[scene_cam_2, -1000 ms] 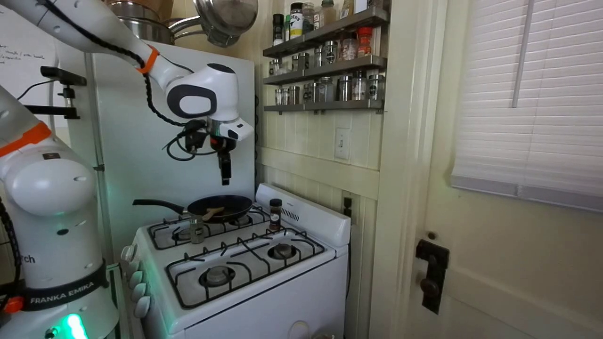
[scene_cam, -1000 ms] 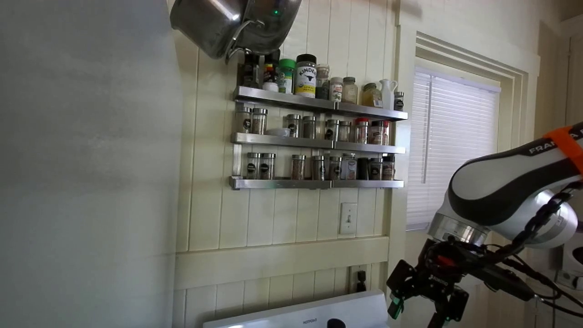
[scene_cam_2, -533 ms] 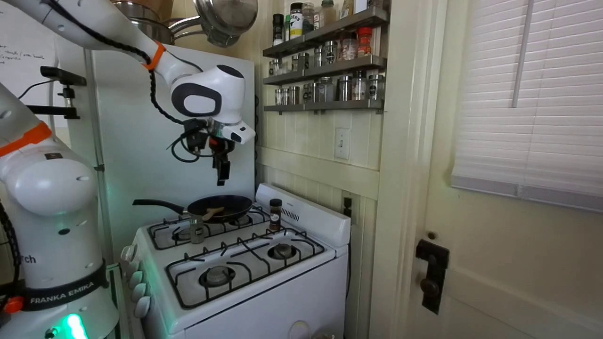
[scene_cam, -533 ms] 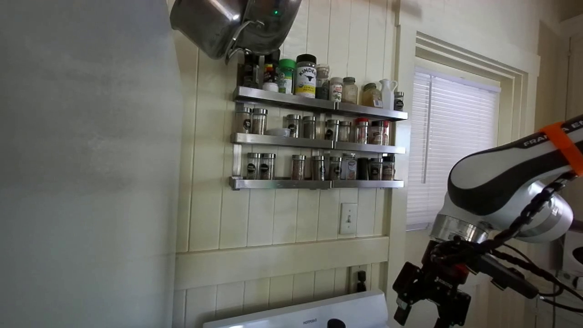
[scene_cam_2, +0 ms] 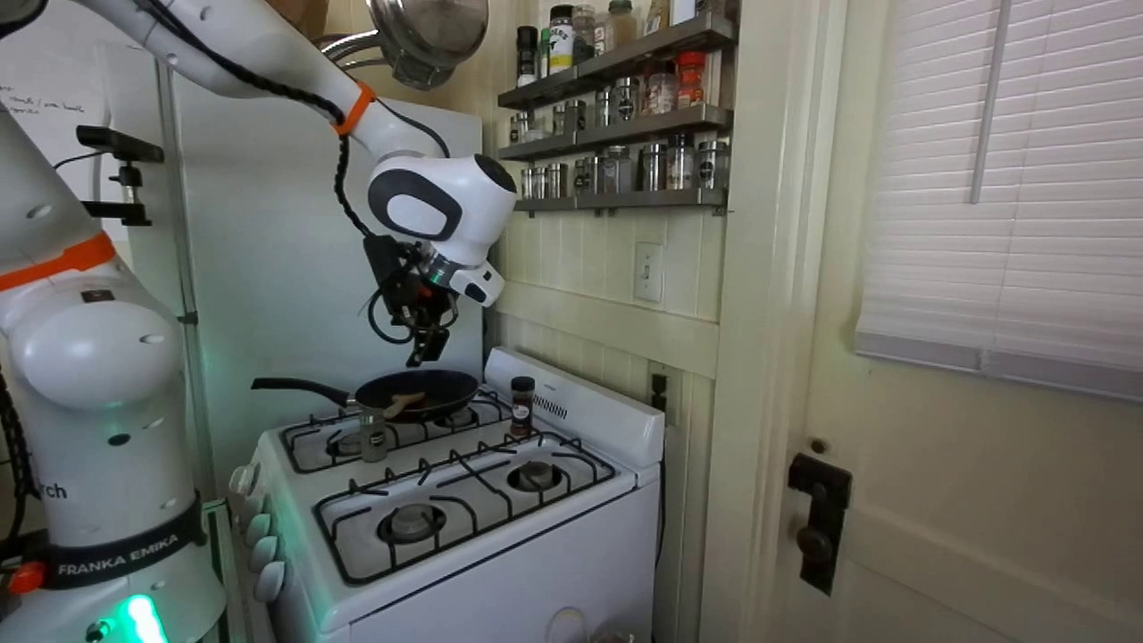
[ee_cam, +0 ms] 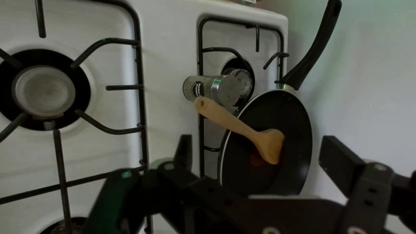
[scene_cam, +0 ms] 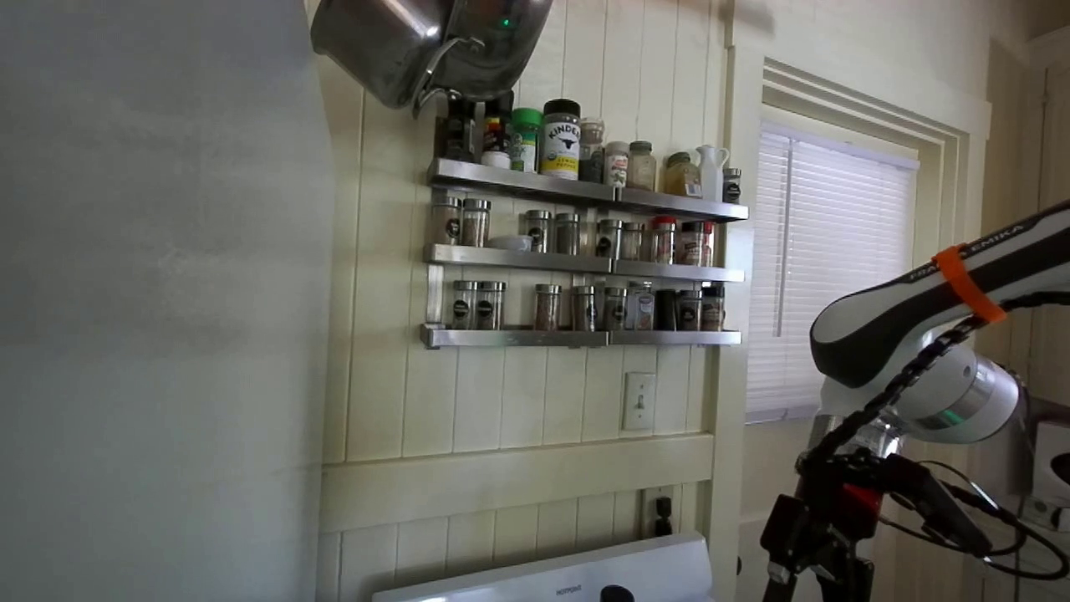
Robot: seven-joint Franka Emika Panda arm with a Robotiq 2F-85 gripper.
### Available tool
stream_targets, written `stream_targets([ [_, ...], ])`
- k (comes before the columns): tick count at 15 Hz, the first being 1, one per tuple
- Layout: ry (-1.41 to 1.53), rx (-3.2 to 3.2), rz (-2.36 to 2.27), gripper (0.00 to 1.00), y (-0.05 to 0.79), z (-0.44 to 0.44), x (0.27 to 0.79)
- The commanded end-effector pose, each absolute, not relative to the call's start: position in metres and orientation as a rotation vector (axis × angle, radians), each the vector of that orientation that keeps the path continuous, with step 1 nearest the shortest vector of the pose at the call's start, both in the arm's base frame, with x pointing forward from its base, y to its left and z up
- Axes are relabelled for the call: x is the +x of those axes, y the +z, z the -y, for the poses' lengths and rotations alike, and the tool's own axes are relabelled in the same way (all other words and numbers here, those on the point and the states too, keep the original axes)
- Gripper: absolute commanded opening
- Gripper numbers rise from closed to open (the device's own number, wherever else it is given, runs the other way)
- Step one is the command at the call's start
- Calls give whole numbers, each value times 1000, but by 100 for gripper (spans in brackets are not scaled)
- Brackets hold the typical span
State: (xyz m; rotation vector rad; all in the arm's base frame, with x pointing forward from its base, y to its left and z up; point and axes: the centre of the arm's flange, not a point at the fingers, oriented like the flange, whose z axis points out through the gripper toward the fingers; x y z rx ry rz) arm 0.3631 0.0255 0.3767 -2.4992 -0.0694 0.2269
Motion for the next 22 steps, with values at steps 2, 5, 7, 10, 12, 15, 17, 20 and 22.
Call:
stream_targets([
  [2, 223, -2507, 81, 100, 379, -29, 363],
  [5, 222, -2510, 87, 100, 380, -31, 362],
  [7, 174, -2504, 167, 100, 372, -30, 382],
  [10, 148, -2489, 305, 100, 359, -27, 402],
  [12, 137, -2485, 370, 100, 346, -24, 414],
  [15, 75, -2459, 461, 100, 323, -31, 432],
  [17, 42, -2449, 533, 100, 310, -45, 440],
  [20, -6, -2469, 621, 100, 298, -66, 449],
  [22, -9, -2481, 671, 100, 292, -81, 454],
])
